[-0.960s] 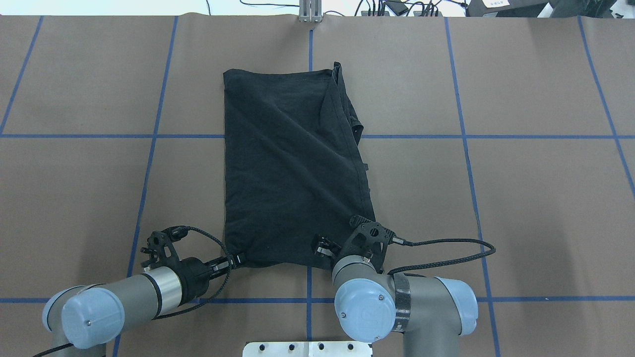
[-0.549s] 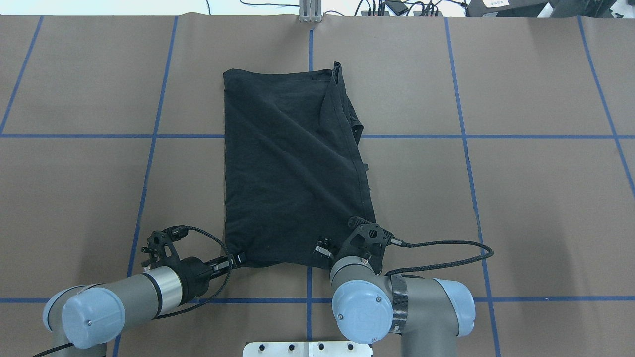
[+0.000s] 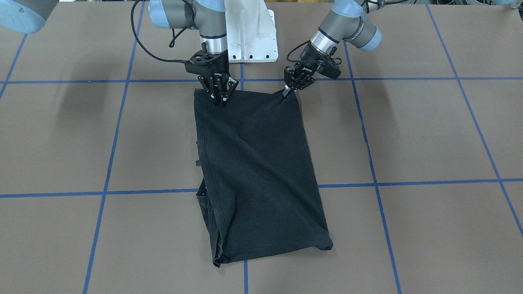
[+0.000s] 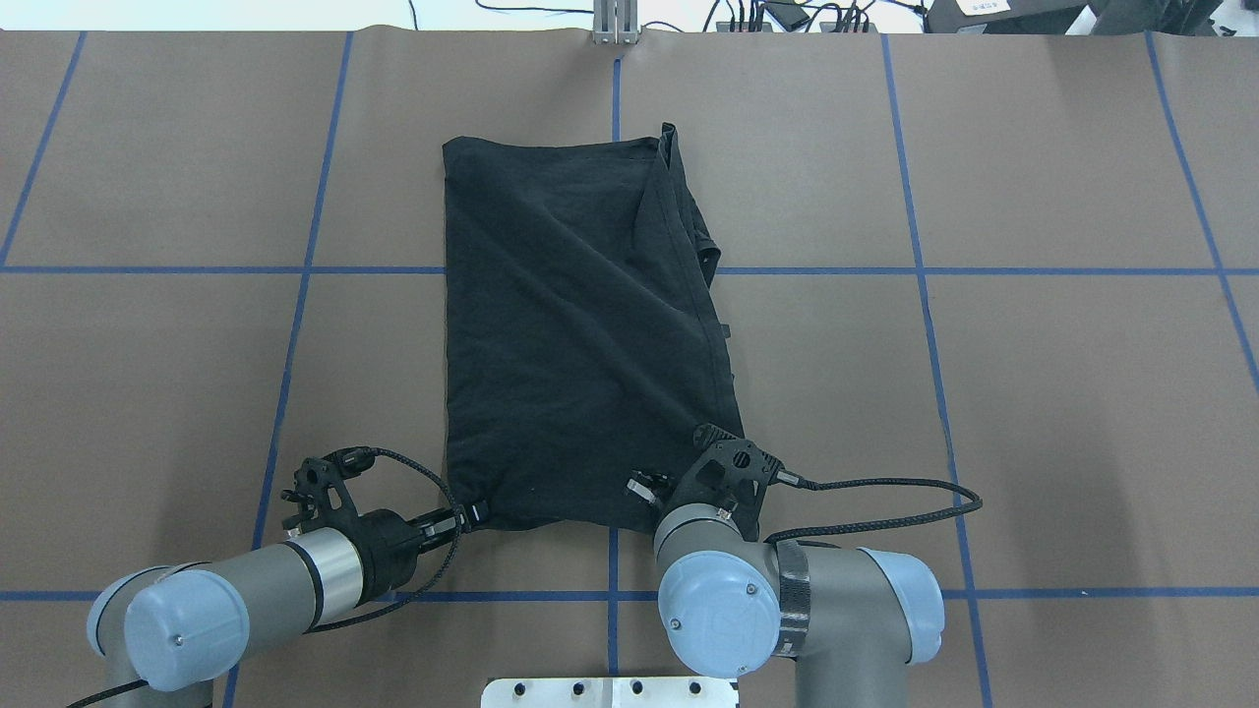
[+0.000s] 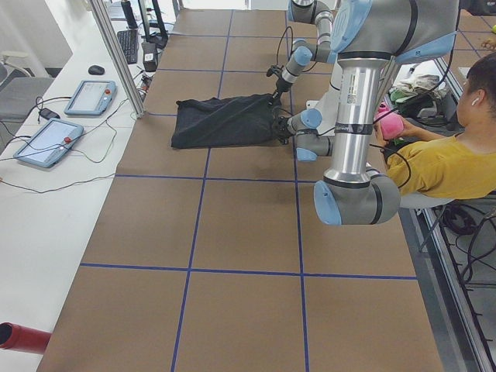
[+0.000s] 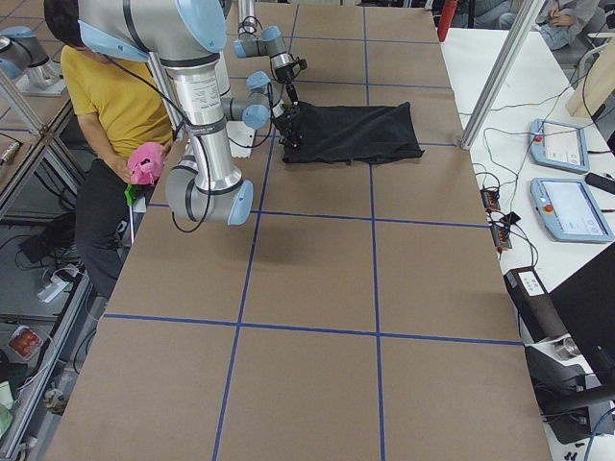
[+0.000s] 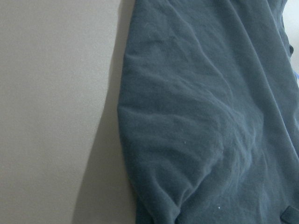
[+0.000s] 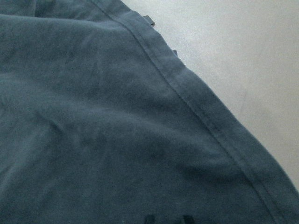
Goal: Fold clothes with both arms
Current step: 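Grasp the near edge of the black shirt with both grippers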
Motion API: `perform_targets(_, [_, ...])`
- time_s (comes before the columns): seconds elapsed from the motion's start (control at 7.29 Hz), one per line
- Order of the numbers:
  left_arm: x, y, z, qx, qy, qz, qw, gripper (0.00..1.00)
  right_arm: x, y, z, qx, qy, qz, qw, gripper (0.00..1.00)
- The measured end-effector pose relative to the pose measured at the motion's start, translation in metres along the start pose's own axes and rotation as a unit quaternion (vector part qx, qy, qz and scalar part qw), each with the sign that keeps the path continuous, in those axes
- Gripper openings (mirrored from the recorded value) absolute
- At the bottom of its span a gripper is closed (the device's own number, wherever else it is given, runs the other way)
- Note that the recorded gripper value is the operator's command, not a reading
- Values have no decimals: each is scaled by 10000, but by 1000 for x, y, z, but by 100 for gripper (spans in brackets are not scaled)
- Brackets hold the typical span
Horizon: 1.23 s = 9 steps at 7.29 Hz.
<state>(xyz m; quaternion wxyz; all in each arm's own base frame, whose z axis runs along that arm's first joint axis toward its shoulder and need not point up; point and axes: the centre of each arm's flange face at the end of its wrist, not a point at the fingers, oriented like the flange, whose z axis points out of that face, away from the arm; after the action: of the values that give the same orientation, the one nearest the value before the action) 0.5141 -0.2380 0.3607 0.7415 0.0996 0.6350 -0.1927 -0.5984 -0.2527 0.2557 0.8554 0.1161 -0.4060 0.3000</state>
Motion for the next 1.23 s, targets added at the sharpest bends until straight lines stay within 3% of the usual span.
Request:
perform_targets(0.14, [0,0,0,1,1,2,10000,0,0,-8,-10,15,102,-85,9999,99])
perform_targets(0.27, [0,0,0,2,1,3,10000,0,2,-13,-25,-5,201,-240,9995,99])
perform_targets(1.23, [-1,0,0,-6,-7,7,10000,0,13,5,-3,59,555,-576,9968,89])
